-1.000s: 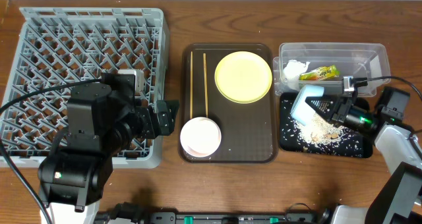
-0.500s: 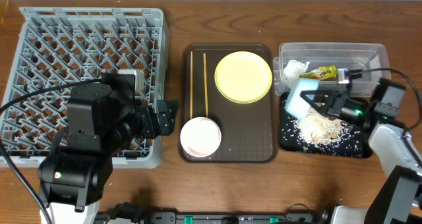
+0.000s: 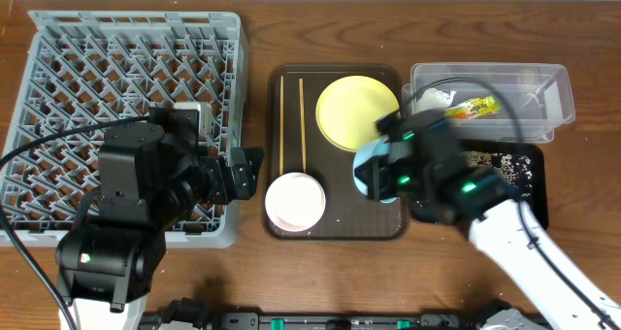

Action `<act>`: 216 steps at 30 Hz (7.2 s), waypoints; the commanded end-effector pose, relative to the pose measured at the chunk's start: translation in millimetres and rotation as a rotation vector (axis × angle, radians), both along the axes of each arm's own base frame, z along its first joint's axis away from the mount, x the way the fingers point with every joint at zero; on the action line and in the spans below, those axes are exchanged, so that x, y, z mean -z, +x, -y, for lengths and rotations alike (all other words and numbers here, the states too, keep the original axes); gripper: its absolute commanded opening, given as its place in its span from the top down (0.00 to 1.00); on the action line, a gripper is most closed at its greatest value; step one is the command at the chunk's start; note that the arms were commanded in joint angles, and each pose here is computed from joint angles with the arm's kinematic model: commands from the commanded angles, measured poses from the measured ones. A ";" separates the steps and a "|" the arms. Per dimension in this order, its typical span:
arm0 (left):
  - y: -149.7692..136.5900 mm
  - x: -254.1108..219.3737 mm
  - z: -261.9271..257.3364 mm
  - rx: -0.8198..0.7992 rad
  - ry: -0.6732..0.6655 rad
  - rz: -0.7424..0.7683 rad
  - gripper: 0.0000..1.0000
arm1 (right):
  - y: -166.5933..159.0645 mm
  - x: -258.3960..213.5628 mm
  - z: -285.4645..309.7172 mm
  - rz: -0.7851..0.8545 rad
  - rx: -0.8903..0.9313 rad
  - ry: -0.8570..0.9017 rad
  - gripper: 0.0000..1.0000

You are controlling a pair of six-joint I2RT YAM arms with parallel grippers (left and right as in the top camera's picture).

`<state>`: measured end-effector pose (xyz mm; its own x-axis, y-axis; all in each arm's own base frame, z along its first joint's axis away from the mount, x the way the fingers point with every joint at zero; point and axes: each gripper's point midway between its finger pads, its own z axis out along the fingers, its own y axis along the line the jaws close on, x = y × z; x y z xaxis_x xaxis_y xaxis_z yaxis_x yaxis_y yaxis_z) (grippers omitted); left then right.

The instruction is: Sort waste into correct bins and load items into the dishwasher

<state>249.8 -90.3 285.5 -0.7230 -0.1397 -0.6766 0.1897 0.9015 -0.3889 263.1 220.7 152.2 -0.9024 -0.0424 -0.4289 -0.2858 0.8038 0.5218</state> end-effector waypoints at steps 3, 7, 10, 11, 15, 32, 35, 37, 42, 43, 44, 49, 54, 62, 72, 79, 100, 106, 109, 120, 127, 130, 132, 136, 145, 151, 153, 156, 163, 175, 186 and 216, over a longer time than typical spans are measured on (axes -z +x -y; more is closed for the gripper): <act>-0.5 -6.4 3.0 0.006 -0.021 0.008 0.01 | 19.0 34.9 18.9 0.155 0.108 -0.394 0.99; -0.5 -6.4 3.0 0.006 -0.021 0.008 0.00 | 13.6 66.8 9.0 0.071 0.039 -0.417 0.99; -0.5 -6.4 3.0 0.006 -0.021 0.008 0.00 | 5.5 84.0 -2.4 0.013 -0.036 -0.397 0.99; -0.5 -6.4 3.0 0.006 -0.021 0.008 0.00 | 3.8 87.1 -3.3 0.001 -0.043 -0.397 0.99; -0.4 -6.5 3.0 0.006 -0.021 0.008 0.01 | 2.8 83.9 -4.5 0.000 -0.052 -0.390 0.76; -0.5 -6.4 3.0 0.006 -0.021 0.008 0.01 | -14.9 7.0 -58.0 -0.026 -0.295 -0.218 0.55; -0.4 -6.5 3.0 0.006 -0.021 0.008 0.01 | -22.6 26.1 -65.5 -0.067 -0.328 -0.247 0.53; -0.4 -6.5 3.0 0.006 -0.021 0.008 0.00 | -27.3 41.3 -73.6 -0.097 -0.345 -0.265 0.53; -5.9 -0.8 2.3 0.006 -0.017 -0.024 0.00 | -27.5 84.1 -76.4 -0.173 -0.292 -0.360 0.70; -8.4 1.8 1.9 0.006 -0.015 -0.039 0.01 | -25.9 92.0 -75.1 -0.182 -0.285 -0.379 0.75; -8.2 1.8 1.9 0.006 -0.015 -0.039 0.00 | -25.1 94.7 -75.0 -0.186 -0.284 -0.381 0.80; -6.3 -0.3 2.2 0.006 -0.016 -0.027 0.01 | -17.5 87.5 -78.4 -0.154 -0.281 -0.360 0.99; -4.3 -2.6 2.5 -0.013 -0.039 -0.027 0.01 | -5.6 68.2 -73.2 -0.126 -0.253 -0.319 0.99; -1.7 -17.7 18.0 0.033 -0.191 -0.027 0.00 | 20.6 -38.2 -43.6 0.045 -0.271 -0.004 0.99; -33.8 -93.6 79.9 0.684 -0.682 0.028 0.08 | -17.4 -194.3 -24.8 0.391 -0.669 0.629 0.99; -43.1 -93.4 90.5 0.809 -0.785 -0.068 0.08 | -23.4 -211.6 -35.6 0.447 -0.739 0.678 0.99; -44.8 -87.3 104.1 0.819 -0.742 -0.073 0.46 | -10.4 -200.9 -54.1 0.464 -0.663 0.590 0.99; -26.2 -75.5 101.3 0.706 -0.664 -0.049 0.54 | -8.3 -200.2 -50.9 0.459 -0.651 0.587 0.55; -12.1 -66.6 92.2 0.584 -0.586 -0.022 0.54 | 4.3 -200.6 -37.4 0.471 -0.602 0.573 0.44; 4.5 2.8 -79.1 -0.412 0.003 -0.050 0.54 | 40.8 -127.1 25.2 0.188 -0.211 0.317 0.38; -33.8 28.8 -187.6 -1.019 0.242 -0.192 0.54 | 26.9 -59.3 32.0 0.067 -0.130 -0.063 0.36; -30.9 42.3 -201.6 -1.081 0.250 -0.260 0.54 | 19.1 -58.5 16.6 0.074 -0.180 -0.064 0.36; -30.2 53.1 -214.7 -1.127 0.281 -0.316 0.54 | 13.8 -57.8 8.4 0.074 -0.209 -0.064 0.35; -27.8 77.5 -234.3 -1.205 0.282 -0.429 0.54 | 4.5 -55.1 -4.3 0.068 -0.255 -0.065 0.35; -19.5 125.8 -249.2 -1.223 0.182 -0.628 0.51 | 1.0 -53.3 -7.0 0.067 -0.265 -0.080 0.34; -20.3 138.3 -258.2 -1.250 0.063 -0.671 0.26 | -3.3 -50.3 -4.6 0.044 -0.266 -0.089 0.34; -16.3 137.2 -258.2 -1.222 -0.001 -0.657 0.25 | -5.1 -49.0 -3.5 0.034 -0.266 -0.094 0.35; -11.7 127.8 -257.7 -1.196 -0.074 -0.626 0.15 | -7.0 -47.6 -2.2 0.026 -0.269 -0.100 0.35; -6.4 80.8 -246.4 -1.108 -0.097 -0.524 0.10 | -4.3 -47.4 -1.1 0.036 -0.261 -0.109 0.34; 8.5 20.8 -101.0 -0.348 0.021 -0.252 0.13 | 37.3 -61.7 -3.8 0.178 -0.137 -0.112 0.39; -22.3 19.8 -34.8 -0.037 0.217 -0.211 0.02 | 57.9 5.5 -0.7 0.008 -0.054 -0.220 0.43; -21.8 21.3 -31.7 -0.041 0.196 -0.226 0.02 | 6.8 -105.2 16.6 0.234 -0.327 0.101 0.01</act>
